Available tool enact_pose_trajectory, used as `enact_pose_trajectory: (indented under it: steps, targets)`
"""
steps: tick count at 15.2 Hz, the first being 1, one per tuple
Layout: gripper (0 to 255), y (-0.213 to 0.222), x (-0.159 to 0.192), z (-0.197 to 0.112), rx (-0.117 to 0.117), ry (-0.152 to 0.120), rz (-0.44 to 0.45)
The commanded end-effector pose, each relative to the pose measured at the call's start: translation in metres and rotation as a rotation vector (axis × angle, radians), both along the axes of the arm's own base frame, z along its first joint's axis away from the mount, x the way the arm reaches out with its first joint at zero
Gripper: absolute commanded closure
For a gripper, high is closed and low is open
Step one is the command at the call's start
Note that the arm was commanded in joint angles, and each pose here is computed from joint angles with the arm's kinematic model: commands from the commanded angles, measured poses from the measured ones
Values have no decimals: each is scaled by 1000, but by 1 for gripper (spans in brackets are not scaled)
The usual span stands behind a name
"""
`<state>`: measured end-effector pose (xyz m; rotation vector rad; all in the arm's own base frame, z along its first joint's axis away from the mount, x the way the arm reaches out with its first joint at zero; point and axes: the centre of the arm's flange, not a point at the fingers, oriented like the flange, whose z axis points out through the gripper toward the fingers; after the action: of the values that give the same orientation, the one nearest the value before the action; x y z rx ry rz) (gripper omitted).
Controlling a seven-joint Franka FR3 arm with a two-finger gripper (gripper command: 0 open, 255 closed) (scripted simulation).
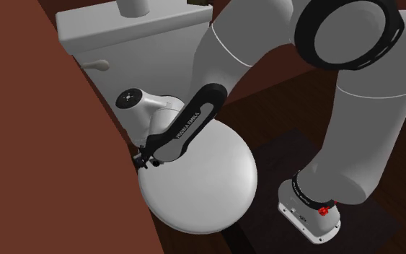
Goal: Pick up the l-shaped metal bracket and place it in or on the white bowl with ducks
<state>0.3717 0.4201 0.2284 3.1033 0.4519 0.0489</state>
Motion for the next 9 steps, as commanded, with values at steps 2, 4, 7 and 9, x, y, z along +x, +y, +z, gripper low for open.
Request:
enact_pose_trajectory:
  steps: [2, 4, 7, 9]
  targets:
    - [0, 0, 1, -16, 0, 0, 0]
    - [0, 0, 1, -19, 0, 0, 0]
    - [0, 0, 1, -19, 0, 0, 0]
    - [0, 0, 1, -19, 0, 0, 0]
